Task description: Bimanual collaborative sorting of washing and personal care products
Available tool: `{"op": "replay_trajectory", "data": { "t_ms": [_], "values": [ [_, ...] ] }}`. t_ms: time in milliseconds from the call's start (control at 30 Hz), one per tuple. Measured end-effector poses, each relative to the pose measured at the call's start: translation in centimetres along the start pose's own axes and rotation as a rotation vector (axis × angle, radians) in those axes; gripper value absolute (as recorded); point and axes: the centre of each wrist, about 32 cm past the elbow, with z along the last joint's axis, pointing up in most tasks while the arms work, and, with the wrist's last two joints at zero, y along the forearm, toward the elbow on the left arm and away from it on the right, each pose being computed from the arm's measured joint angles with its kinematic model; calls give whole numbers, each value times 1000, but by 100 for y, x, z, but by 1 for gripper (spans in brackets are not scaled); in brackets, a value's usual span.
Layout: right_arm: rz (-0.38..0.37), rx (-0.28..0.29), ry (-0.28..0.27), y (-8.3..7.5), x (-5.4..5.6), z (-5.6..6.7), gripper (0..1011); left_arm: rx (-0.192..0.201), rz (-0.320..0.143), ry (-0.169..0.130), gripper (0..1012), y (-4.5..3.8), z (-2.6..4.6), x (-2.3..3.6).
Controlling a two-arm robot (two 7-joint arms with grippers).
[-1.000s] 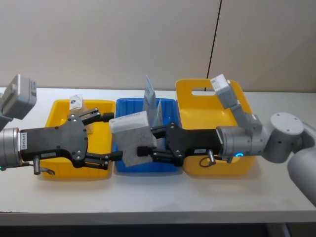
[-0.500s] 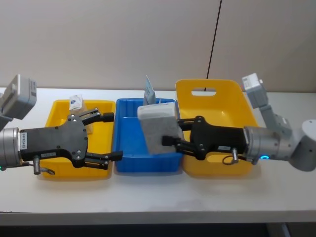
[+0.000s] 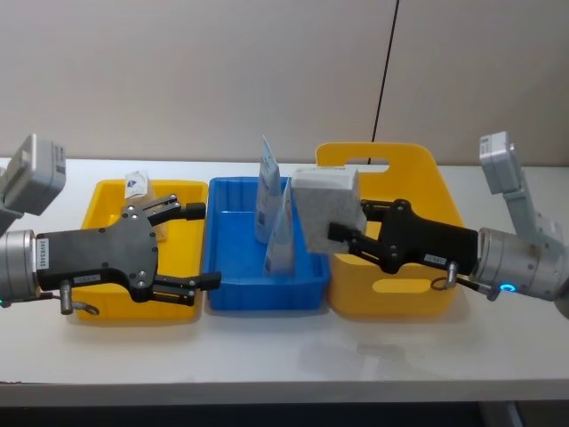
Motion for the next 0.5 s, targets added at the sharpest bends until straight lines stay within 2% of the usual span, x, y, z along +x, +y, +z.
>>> {"op": "replay_trajectory", "data": {
  "t_ms": [500],
  "values": [
    [-241, -22, 0, -132, -136, -34, 342, 0, 0, 0, 1002, 0, 0, 0]
  ]
}}
